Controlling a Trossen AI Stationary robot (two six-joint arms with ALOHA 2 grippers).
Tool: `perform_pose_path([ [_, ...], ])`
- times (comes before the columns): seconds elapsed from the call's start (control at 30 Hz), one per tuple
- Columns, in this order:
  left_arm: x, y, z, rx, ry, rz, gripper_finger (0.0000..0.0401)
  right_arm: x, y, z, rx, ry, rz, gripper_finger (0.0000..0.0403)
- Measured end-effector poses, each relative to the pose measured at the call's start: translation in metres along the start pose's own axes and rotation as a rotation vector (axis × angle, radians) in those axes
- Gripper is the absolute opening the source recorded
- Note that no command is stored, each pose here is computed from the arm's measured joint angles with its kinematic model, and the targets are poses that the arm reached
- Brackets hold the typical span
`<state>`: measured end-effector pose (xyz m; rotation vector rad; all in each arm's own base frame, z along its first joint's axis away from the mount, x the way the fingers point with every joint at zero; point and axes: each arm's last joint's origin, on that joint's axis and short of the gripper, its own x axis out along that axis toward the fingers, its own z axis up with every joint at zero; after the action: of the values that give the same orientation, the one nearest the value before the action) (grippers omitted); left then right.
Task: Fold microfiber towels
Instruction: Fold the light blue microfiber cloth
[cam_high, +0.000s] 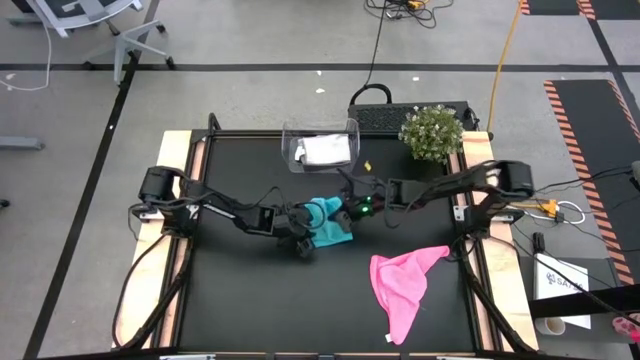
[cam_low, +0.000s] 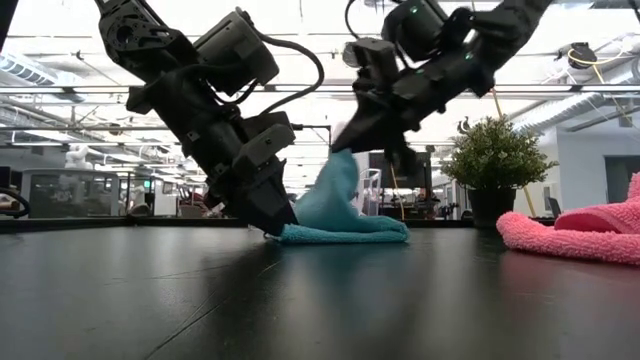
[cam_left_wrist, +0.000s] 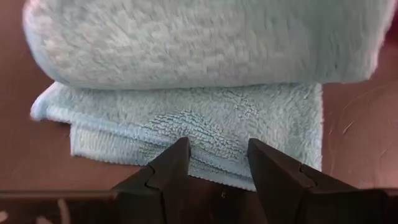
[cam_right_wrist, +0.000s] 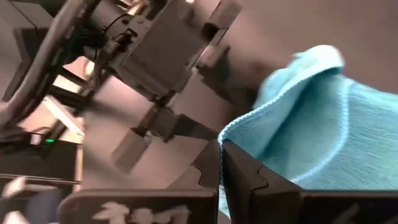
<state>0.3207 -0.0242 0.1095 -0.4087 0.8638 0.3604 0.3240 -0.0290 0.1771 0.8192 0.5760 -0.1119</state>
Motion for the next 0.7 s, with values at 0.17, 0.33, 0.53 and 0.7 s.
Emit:
perform_pose_path([
  [0.17, -0.001, 0.003, -0.001, 0.004, 0.016, 0.017, 0.0172, 0.027, 0.014, 0.008, -0.029, -0.031, 0.199, 0.0000],
  [0.33, -0.001, 0.003, -0.001, -0.004, 0.021, 0.015, 0.0172, 0.049, 0.027, 0.013, -0.066, 0.043, 0.348, 0.0001],
  [0.53, -0.001, 0.004, -0.001, -0.012, 0.028, 0.019, 0.0172, 0.054, 0.025, 0.012, -0.078, 0.114, 0.365, 0.0015],
  [0.7, -0.001, 0.004, -0.002, -0.013, 0.039, 0.021, 0.0172, 0.044, 0.021, 0.014, -0.107, 0.161, 0.295, 0.0036],
])
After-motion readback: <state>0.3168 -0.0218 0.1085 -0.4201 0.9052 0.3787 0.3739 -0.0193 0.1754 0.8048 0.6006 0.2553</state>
